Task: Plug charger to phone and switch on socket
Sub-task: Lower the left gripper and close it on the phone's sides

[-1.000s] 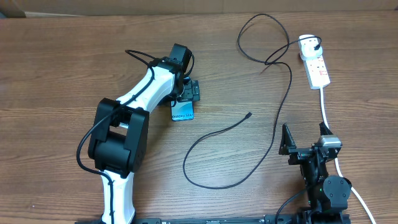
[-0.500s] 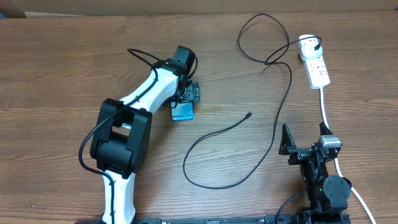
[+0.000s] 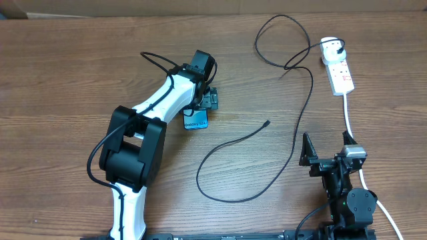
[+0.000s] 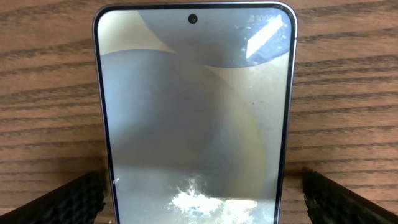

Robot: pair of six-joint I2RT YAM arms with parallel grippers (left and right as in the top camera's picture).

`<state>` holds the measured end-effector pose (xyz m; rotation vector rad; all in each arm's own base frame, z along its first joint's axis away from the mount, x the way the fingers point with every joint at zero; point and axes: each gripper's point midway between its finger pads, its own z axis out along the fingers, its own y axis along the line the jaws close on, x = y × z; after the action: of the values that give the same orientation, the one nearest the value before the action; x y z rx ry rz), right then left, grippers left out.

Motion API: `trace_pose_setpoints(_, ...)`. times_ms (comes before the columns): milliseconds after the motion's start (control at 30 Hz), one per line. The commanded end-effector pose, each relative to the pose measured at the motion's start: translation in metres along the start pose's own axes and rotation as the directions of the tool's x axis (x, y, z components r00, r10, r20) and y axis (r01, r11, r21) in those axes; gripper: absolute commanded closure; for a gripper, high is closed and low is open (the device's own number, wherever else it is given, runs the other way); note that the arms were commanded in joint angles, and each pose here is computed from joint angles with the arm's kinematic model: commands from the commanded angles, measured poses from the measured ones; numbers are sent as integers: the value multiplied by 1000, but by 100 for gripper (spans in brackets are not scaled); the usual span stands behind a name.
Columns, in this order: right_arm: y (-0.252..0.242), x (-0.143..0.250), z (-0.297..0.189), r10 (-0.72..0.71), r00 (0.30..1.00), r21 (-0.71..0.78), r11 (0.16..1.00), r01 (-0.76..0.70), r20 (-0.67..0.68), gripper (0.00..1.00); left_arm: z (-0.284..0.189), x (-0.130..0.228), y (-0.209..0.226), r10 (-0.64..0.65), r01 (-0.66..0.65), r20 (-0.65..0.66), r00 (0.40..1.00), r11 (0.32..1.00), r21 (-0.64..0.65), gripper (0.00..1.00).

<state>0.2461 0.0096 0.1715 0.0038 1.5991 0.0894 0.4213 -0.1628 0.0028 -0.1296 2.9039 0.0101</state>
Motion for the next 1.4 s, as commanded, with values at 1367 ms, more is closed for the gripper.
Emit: trace_pose_setpoints(1367, -1, 2, 0, -5, 1000, 5, 1000, 4, 4, 0, 25, 41, 13, -10, 3, -158, 987, 999, -43, 13)
